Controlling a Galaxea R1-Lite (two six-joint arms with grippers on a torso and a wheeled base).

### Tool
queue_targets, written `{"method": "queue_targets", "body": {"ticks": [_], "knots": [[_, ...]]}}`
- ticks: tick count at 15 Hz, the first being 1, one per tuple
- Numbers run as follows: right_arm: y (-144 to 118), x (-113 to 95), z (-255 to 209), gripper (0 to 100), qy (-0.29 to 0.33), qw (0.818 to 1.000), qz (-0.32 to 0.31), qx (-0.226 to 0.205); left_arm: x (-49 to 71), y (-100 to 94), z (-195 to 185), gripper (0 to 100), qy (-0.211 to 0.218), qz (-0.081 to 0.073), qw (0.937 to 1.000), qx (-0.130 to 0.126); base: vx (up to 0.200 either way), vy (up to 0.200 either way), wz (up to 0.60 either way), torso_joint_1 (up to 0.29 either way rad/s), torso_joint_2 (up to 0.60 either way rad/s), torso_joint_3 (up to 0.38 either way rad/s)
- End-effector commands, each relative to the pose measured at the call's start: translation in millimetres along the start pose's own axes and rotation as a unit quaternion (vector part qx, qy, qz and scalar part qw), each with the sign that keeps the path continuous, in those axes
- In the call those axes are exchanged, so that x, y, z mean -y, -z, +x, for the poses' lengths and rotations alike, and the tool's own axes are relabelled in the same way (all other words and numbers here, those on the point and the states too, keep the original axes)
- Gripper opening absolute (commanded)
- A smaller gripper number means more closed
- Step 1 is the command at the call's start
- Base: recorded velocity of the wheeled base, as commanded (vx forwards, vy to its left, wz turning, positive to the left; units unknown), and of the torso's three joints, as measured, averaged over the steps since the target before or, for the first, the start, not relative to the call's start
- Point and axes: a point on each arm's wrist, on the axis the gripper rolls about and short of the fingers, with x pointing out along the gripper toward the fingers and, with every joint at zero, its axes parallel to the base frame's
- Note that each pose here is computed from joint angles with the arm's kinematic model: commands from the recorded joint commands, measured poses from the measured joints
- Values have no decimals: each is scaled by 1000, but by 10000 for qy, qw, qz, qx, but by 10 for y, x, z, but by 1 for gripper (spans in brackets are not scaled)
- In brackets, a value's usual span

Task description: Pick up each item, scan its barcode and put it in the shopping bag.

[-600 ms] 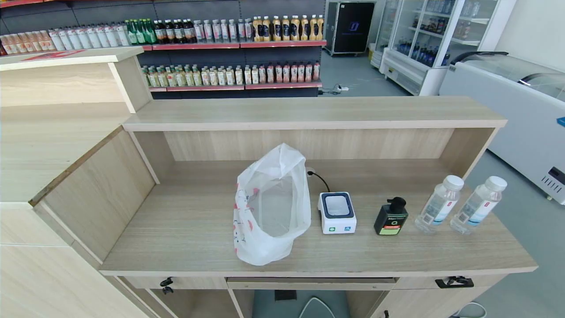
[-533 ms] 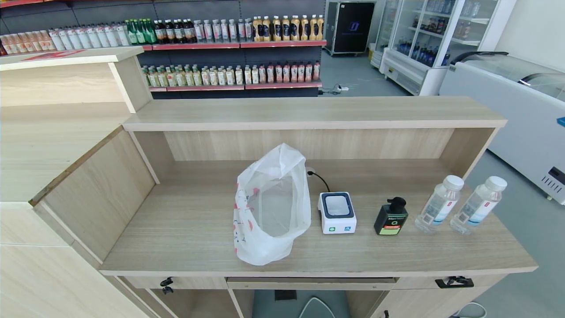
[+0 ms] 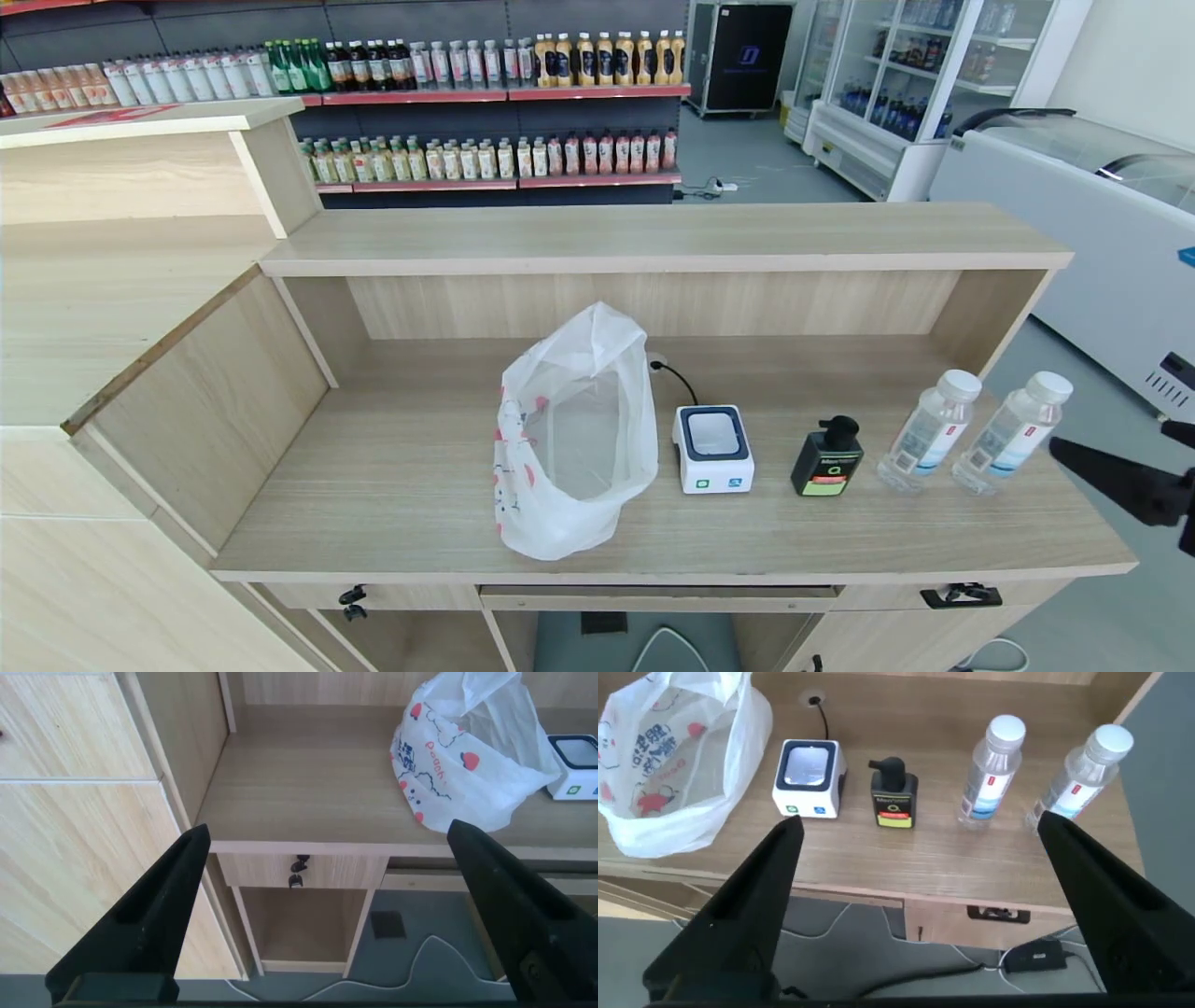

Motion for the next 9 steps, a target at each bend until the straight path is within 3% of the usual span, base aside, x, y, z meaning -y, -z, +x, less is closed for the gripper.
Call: {"method": "queue_targets", "body": {"ticks": [1,4,9], "knots": [[277,330,902,100,-148,9963,-400,-751,0,-1,0,100,-4,-1,10000,6,0,0,0,0,0,0],[537,520,1258,100,-130,9935,-569,-977,0,-1,0,100,-4,-1,10000,6,0,0,0,0,0,0],[725,550,1332,100,-236,9886,-655,-1334,0,-1,0,100,-4,-1,10000,6,0,0,0,0,0,0]]}}
